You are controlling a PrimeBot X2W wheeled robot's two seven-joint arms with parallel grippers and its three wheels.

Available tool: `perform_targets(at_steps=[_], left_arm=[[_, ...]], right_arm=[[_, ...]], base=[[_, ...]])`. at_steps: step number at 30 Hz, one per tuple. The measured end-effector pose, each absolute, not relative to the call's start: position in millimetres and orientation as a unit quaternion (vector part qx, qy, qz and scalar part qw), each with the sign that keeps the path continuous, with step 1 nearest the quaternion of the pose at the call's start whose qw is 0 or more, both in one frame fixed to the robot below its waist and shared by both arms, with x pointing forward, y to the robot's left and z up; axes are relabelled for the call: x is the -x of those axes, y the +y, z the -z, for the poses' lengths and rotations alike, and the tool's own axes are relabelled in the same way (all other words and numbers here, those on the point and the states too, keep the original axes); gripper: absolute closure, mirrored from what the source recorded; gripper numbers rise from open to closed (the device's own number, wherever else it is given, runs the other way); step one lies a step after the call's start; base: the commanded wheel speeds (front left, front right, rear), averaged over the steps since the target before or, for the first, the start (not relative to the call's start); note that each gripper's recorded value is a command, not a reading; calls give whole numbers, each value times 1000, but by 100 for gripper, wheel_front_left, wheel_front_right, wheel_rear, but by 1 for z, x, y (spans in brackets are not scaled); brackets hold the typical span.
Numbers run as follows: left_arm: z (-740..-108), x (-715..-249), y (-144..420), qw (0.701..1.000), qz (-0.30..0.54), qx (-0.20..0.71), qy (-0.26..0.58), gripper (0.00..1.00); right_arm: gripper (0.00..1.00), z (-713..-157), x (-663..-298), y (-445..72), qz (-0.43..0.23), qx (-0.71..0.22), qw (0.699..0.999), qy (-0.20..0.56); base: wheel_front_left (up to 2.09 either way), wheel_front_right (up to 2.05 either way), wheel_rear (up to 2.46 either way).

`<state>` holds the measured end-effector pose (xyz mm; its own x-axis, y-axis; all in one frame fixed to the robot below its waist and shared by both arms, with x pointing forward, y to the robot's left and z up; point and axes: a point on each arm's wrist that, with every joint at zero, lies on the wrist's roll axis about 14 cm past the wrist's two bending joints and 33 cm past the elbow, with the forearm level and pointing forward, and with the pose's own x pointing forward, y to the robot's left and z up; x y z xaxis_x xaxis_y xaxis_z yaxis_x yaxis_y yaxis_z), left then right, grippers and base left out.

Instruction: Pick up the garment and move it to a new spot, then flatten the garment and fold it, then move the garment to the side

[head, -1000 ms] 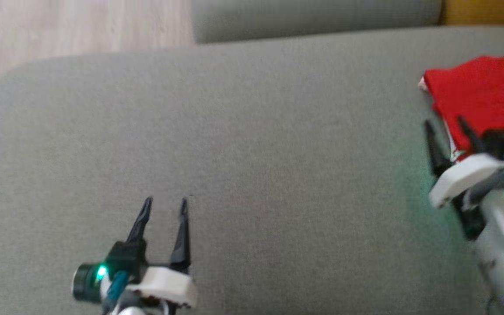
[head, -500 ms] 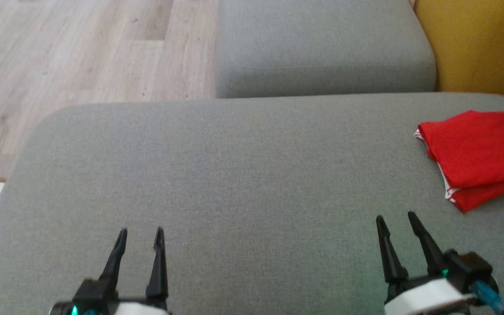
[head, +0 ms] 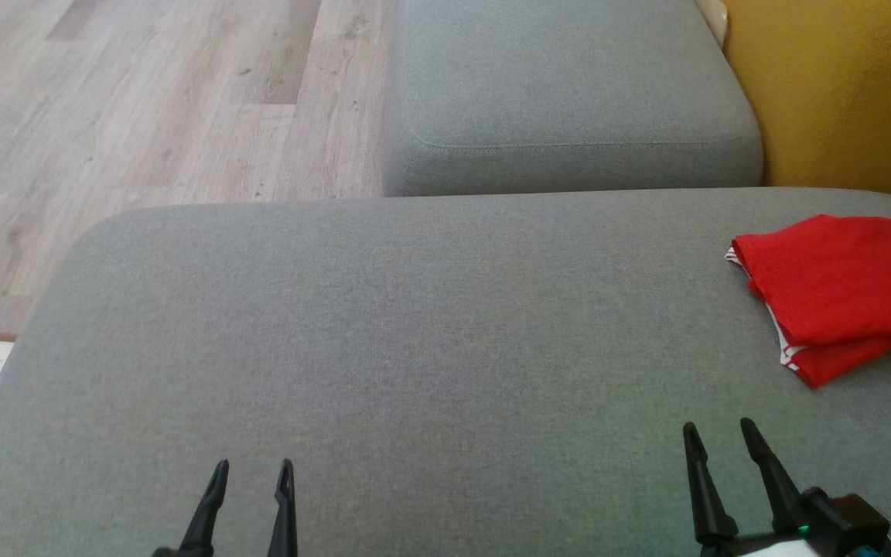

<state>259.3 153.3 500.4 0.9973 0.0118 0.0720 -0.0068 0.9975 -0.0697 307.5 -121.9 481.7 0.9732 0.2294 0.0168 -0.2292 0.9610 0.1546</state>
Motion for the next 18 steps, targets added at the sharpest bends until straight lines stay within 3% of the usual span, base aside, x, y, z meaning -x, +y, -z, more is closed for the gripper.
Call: perform_targets(at_steps=[1,2,8,18], left_arm=[[-500,-260,153,999,-3,35,-36,0],[-499,-259,152,999,-3,35,-33,100],[-466,-248,151,999,-6,45,23,100],[-459,-252,153,994,-14,100,42,100]], right_arm=[[0,-482,-308,-122,-115,-78,990,1],[100,-480,-307,-123,-114,-78,990,4],[100,-447,-293,-125,-106,-88,989,59],[100,-444,-295,-131,-85,-139,984,70]], base=[[0,0,0],[0,0,0],[0,0,0],[0,0,0]])
